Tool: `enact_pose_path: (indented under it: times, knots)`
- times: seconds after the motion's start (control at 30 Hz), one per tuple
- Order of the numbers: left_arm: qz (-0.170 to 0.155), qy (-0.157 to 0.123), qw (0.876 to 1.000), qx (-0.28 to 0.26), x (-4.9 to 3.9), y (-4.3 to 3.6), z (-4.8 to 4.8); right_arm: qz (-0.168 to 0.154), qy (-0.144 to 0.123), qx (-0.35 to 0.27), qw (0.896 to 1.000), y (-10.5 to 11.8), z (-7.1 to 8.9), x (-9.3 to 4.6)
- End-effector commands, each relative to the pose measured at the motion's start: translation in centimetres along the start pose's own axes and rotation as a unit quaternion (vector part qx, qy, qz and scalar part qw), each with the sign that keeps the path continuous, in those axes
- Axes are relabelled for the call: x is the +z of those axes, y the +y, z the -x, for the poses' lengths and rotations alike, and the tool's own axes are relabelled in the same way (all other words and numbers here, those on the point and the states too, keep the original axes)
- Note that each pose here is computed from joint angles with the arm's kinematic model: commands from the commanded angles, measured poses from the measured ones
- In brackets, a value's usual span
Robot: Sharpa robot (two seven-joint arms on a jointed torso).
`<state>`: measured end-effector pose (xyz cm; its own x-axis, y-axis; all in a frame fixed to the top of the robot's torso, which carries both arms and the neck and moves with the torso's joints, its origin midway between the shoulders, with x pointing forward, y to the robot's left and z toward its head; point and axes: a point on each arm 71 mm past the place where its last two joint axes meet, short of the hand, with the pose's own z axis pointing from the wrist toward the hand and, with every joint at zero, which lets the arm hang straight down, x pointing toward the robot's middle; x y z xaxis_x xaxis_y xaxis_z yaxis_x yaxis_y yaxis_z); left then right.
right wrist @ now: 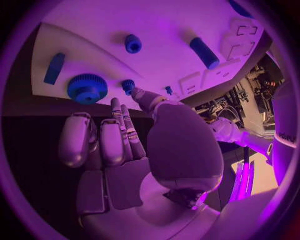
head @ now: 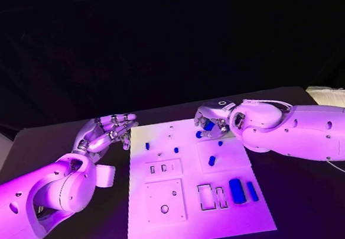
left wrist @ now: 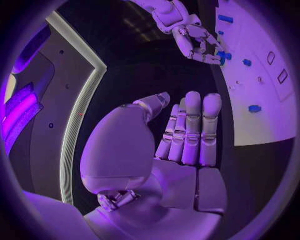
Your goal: Assemble the parts on the task board
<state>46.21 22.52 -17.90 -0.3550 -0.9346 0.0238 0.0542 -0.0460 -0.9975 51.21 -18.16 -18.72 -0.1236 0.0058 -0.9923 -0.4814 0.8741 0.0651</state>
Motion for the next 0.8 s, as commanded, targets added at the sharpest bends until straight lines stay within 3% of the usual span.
enact_pose_path:
  times: [0.03,0.8]
  knots:
    - [-0.004,0.008,1.0,-0.002,0.08,-0.17,-0.12,-0.003,0.019,-0.018,1.0,0.02,-0.35,-0.02]
    - [0.002,0.005,1.0,0.0,0.19,-0.04,0.22,0.002,0.015,-0.016,1.0,0.43,-0.64,0.32]
